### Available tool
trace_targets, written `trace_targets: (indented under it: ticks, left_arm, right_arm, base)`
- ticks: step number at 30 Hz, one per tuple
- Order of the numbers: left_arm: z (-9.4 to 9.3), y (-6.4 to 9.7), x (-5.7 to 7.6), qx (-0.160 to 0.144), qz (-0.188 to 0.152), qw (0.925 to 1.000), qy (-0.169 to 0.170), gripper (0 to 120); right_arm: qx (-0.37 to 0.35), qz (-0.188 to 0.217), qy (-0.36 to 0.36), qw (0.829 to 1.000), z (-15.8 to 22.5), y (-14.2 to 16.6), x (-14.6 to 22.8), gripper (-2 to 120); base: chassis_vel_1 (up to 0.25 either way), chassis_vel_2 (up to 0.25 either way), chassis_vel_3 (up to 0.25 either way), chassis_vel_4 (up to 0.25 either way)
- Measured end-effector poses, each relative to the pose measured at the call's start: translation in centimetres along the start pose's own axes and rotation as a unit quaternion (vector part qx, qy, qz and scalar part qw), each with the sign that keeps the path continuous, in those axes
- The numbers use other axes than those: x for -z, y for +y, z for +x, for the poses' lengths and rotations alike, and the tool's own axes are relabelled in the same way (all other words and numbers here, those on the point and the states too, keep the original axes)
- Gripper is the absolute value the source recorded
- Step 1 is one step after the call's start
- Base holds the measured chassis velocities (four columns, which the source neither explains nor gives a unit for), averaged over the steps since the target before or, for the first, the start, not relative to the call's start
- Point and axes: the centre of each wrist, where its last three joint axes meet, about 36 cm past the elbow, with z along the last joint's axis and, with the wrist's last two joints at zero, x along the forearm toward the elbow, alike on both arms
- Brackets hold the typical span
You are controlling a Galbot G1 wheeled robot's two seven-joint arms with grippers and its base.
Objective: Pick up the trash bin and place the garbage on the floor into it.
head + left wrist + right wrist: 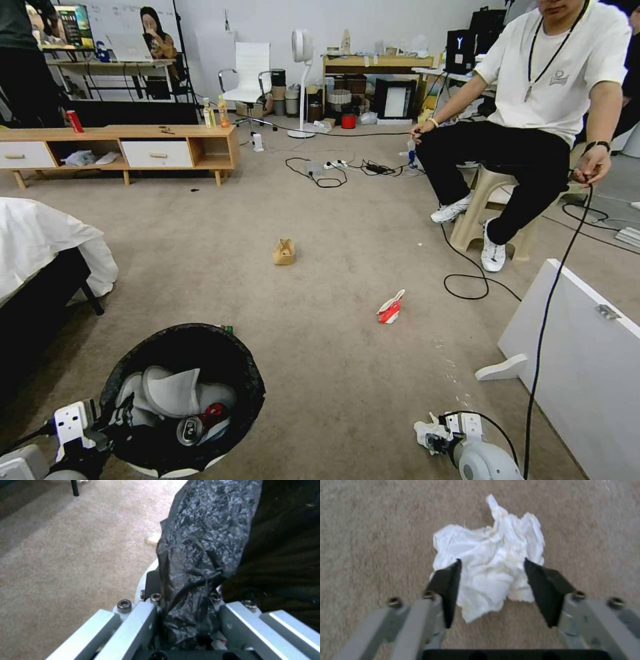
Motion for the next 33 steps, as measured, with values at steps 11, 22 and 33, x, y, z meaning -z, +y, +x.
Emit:
trace_targets:
  ticks: [11,22,33]
  left_arm:
    - [-0.1,-0.1,-0.1,-0.001,0.001,1.0,0.001,7]
    - [-0.2,-0.3,-0.3,-0.002,0.001,1.0,0.003,7]
    - [-0.4,-0.3,-0.4,-0.002,0.001,1.0,0.004,7]
  right_arm:
    - [-0.005,0.009,-0.007,1.0,-0.9,0.3,-0.5,8]
    - [-0.014,0.015,0.001,1.0,-3.1,0.9,-1.9,7]
    - [-0.021,0.02,-0.007,1.0,-3.1,0.1,-2.1,0]
  base:
    - [0.0,0.0,0.0,0.0]
    - [0.0,0.0,0.0,0.0]
    - [0.0,0.0,0.0,0.0]
